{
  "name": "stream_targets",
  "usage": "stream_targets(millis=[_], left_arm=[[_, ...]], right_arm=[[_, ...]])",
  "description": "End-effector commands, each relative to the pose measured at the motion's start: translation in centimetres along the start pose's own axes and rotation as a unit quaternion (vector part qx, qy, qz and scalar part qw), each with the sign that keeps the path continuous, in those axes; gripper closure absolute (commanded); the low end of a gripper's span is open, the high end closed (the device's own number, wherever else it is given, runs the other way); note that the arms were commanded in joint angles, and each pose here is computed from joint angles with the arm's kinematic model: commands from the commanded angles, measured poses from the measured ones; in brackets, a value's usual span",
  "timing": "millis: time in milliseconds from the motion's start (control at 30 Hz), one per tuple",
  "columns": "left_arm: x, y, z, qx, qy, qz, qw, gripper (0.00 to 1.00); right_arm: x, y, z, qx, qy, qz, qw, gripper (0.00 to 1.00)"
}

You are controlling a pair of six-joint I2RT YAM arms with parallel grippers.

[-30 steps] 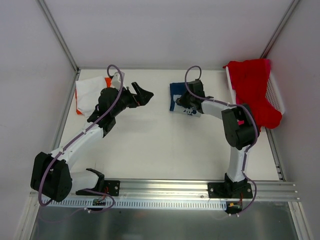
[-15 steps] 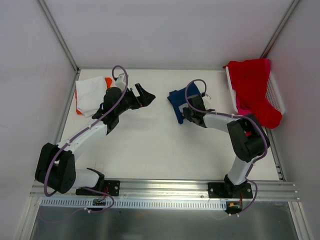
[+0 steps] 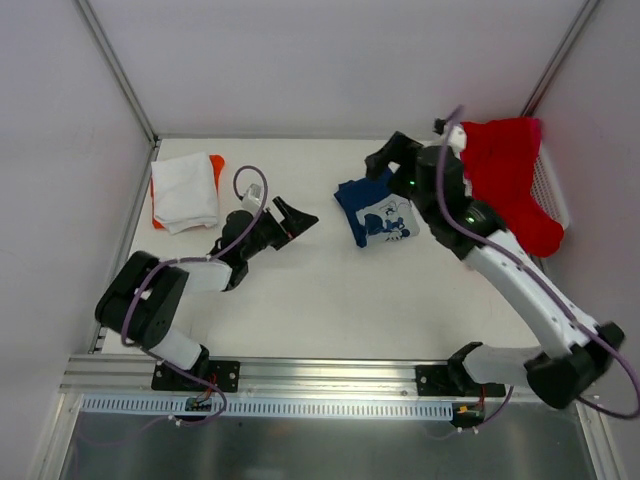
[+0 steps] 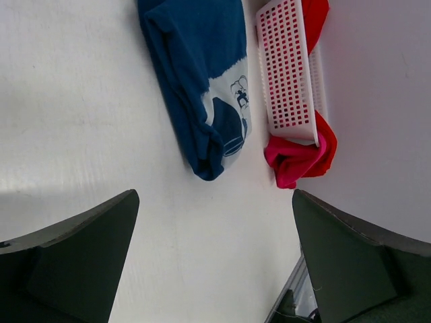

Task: Fold and stack the t-shirts
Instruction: Fold the tshirt

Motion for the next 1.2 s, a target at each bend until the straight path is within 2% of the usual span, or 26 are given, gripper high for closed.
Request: stream_targets(millis=[0, 67, 100, 133, 167, 200, 300, 433, 600, 733, 833, 967, 1167], left_arm=[[-1.0, 2.0, 1.0, -0.007, -0.070, 0.082, 0.994, 0.01], [-1.5, 3.3, 1.9, 0.000, -0.101, 0.118, 0.988, 0.01], [1.0, 4.7, 3.1, 0.012, -0.124, 0.095, 0.988, 0.01], [1.3, 5.4, 4.0, 0.022, -0.154, 0.101, 0.983, 0.01], [1.0, 6.0, 4.2, 0.024, -0.164, 0.126, 0.978, 0.01], [2.5, 7.5, 5.1, 0.034, -0.182, 0.116, 0.976, 0.01], [3.1, 9.7, 6.8, 0.048, -0.204, 0.120, 0.970, 0.01], [3.1, 11.5, 8.4, 0.063, -0.166, 0.084, 0.980, 0.01], [1.1, 13.7, 9.2, 0.075, -0.115, 0.054, 0.989, 0.01], [0.8, 14.6, 9.7, 0.078, -0.078, -0.019, 0.994, 0.01], [0.9, 14.2, 9.2, 0.057, -0.044, -0.073, 0.995, 0.01], [0.8, 12.4, 7.7, 0.012, -0.016, -0.108, 0.994, 0.01], [1.6, 9.9, 5.8, -0.039, 0.035, -0.180, 0.982, 0.01]], right_arm=[[-3.8, -7.2, -1.6, -0.015, -0.045, 0.043, 0.998, 0.01], [-5.1, -9.5, -1.6, -0.031, -0.039, 0.051, 0.997, 0.01], [-6.1, -11.5, -1.6, -0.050, -0.030, 0.046, 0.997, 0.00], [-6.7, -12.5, -1.5, -0.058, -0.026, 0.047, 0.997, 0.01], [-7.3, -13.5, -1.7, -0.069, -0.021, 0.051, 0.996, 0.01], [-8.0, -14.4, -1.4, -0.069, -0.020, 0.057, 0.996, 0.01], [-10.0, -17.7, -1.6, -0.090, -0.011, 0.075, 0.993, 0.01], [-12.0, -20.6, -1.4, -0.110, 0.002, 0.088, 0.990, 0.01], [-13.1, -21.8, -0.8, -0.114, 0.008, 0.099, 0.989, 0.00], [-13.5, -22.0, -0.5, -0.113, 0.009, 0.106, 0.988, 0.00], [-13.6, -22.0, -0.3, -0.113, 0.012, 0.107, 0.988, 0.01], [-13.5, -21.6, -0.2, -0.110, 0.010, 0.107, 0.988, 0.00], [-13.2, -20.3, 0.6, -0.098, 0.009, 0.106, 0.989, 0.00]])
Point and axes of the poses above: each gripper's point midway between its finger pads, its own y axis out along the fingers, its own x axis along the line the jaws close on, z = x × y, the point moved 6 cm from there along -y, back along the fingers, and after that the axes turned 11 degrees about -y, right-handed, at the moved point
